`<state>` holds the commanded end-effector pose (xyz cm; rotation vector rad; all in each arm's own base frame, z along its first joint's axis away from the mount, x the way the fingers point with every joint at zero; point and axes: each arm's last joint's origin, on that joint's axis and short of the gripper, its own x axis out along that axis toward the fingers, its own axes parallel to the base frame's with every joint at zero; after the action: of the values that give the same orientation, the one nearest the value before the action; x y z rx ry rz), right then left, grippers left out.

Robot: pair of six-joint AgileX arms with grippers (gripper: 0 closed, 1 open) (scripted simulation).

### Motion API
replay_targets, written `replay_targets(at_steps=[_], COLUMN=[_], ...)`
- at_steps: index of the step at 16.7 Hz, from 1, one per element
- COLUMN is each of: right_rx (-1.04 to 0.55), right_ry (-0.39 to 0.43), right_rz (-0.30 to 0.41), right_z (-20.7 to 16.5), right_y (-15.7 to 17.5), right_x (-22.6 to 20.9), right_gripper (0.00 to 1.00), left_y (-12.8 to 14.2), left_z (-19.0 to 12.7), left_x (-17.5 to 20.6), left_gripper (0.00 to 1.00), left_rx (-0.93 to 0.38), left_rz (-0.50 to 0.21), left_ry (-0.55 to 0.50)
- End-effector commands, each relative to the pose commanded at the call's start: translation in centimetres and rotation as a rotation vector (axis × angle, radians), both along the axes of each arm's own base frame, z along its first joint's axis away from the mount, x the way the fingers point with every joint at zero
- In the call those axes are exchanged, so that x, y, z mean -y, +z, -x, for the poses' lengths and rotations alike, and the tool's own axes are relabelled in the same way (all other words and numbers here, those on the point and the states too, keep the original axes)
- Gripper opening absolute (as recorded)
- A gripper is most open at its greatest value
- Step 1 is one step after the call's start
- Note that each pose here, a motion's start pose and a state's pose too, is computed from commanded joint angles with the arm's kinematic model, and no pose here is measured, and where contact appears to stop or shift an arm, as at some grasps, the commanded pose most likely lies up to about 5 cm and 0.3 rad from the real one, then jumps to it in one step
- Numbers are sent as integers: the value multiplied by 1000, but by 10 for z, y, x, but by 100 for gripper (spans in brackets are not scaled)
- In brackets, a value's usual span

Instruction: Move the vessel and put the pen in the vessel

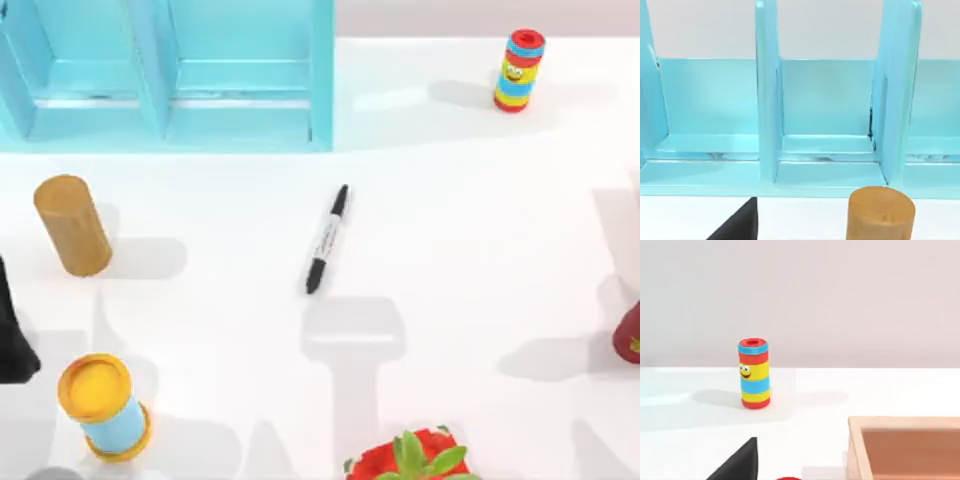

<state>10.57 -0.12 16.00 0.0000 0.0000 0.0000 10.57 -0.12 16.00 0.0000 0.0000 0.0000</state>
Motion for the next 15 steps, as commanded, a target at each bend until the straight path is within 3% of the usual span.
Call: replay_targets(at_steps=[4, 7, 11, 15], right_rx=[-28, -136, -391, -725], right_ry=[-10, -46, -105, -139], right_rz=[9, 44, 102, 137], right_z=[0, -3, -20, -64], right_y=[5, 26, 70, 111], right_x=[1, 5, 16, 38], right_gripper=[100, 100, 100, 100], left_y=[0, 0, 0, 0], left_z=[0, 0, 0, 0], left_x=[0, 0, 0, 0], left_gripper=[100, 100, 100, 100], left_rx=[0, 0, 0, 0], left_rz=[0, 0, 0, 0], left_ry=[0, 0, 0, 0])
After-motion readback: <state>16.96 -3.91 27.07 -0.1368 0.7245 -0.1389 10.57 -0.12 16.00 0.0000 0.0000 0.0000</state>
